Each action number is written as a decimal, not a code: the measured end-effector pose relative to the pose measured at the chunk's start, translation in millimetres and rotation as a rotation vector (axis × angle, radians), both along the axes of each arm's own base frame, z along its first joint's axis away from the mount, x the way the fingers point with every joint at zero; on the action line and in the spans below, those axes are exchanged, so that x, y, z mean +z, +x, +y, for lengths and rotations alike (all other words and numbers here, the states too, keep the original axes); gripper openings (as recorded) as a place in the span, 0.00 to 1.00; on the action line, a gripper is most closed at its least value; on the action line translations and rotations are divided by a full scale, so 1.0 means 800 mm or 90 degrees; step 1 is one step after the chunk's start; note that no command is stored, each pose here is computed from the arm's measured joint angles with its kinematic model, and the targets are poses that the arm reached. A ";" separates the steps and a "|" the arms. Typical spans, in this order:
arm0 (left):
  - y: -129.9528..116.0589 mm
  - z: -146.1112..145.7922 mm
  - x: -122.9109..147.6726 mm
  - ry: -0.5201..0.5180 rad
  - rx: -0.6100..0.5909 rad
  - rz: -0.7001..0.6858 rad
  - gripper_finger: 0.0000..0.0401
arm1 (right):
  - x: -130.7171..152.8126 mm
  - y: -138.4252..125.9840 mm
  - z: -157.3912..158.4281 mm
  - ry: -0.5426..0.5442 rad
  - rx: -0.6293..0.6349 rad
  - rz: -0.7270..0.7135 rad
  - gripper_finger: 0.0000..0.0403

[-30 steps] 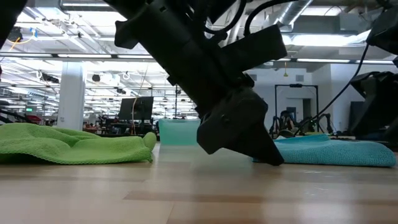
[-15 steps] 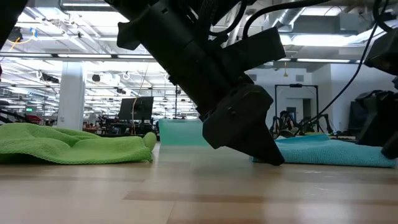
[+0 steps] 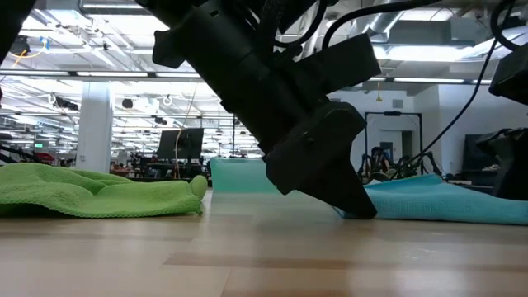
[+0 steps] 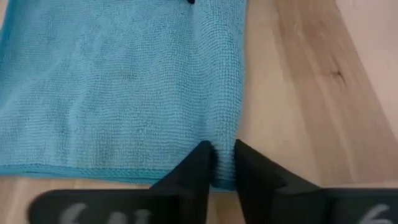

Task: Roll microfiber towels into tight, uniform cylinder then place into a basket
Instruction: Roll the blue microfiber cloth

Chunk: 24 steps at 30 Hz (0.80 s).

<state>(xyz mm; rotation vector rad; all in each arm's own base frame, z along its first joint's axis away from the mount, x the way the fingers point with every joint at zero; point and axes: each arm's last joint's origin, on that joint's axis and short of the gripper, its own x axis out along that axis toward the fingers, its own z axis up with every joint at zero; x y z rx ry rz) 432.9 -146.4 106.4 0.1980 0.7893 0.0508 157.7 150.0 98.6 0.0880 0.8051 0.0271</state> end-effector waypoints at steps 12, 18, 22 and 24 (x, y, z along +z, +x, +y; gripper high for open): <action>0.013 -0.017 0.032 -0.199 0.033 0.069 0.03 | 0.012 0.000 0.022 -0.002 0.095 -0.006 0.59; 0.018 -0.024 0.044 -0.305 0.048 0.085 0.03 | 0.039 0.011 0.050 -0.015 0.158 -0.045 0.59; 0.017 -0.024 0.044 -0.320 0.063 0.089 0.03 | 0.059 0.015 0.067 -0.026 0.199 -0.074 0.59; 0.018 -0.023 0.044 -0.323 0.071 0.090 0.03 | 0.063 0.015 0.072 -0.034 0.214 -0.085 0.59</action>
